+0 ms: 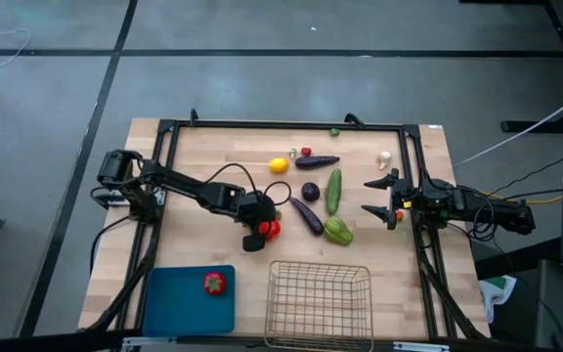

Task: Sort produce into baskets
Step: Put the tomato into the blue bin

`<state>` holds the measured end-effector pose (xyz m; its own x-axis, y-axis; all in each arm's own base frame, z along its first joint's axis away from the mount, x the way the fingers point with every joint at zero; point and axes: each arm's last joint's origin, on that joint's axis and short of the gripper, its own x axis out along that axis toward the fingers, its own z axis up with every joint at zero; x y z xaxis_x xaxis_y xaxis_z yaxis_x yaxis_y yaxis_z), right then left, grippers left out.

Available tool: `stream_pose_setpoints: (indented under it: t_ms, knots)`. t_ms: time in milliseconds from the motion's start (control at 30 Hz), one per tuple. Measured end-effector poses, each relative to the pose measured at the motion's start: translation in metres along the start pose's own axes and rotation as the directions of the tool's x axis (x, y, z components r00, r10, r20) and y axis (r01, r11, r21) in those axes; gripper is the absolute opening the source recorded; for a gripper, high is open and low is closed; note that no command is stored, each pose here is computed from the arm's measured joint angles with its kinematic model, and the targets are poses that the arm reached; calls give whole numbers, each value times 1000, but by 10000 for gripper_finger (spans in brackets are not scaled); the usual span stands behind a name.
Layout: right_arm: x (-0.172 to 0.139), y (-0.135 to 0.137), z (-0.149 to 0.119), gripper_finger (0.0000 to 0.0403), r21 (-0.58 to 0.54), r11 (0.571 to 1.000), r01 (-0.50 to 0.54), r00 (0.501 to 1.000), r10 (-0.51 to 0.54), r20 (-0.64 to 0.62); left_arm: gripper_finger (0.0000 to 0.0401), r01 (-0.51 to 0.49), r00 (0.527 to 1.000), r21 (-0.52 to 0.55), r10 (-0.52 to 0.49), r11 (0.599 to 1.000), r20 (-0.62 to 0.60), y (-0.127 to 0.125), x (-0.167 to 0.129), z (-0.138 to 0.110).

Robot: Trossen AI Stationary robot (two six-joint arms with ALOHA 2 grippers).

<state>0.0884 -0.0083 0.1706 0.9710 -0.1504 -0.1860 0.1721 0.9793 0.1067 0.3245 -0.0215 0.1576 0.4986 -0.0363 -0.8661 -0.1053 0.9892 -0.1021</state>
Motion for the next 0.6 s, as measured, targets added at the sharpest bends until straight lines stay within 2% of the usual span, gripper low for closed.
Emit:
stream_pose_setpoints:
  t_ms: [300,600]
  knots:
    - [0,0,0,365,0,1000,0,1000,0,0,339,8,1000,15,-8,1000,-13,0,-3,2]
    - [0,0,0,365,0,1000,0,1000,0,0,338,-6,996,29,8,1000,-90,-3,-17,15]
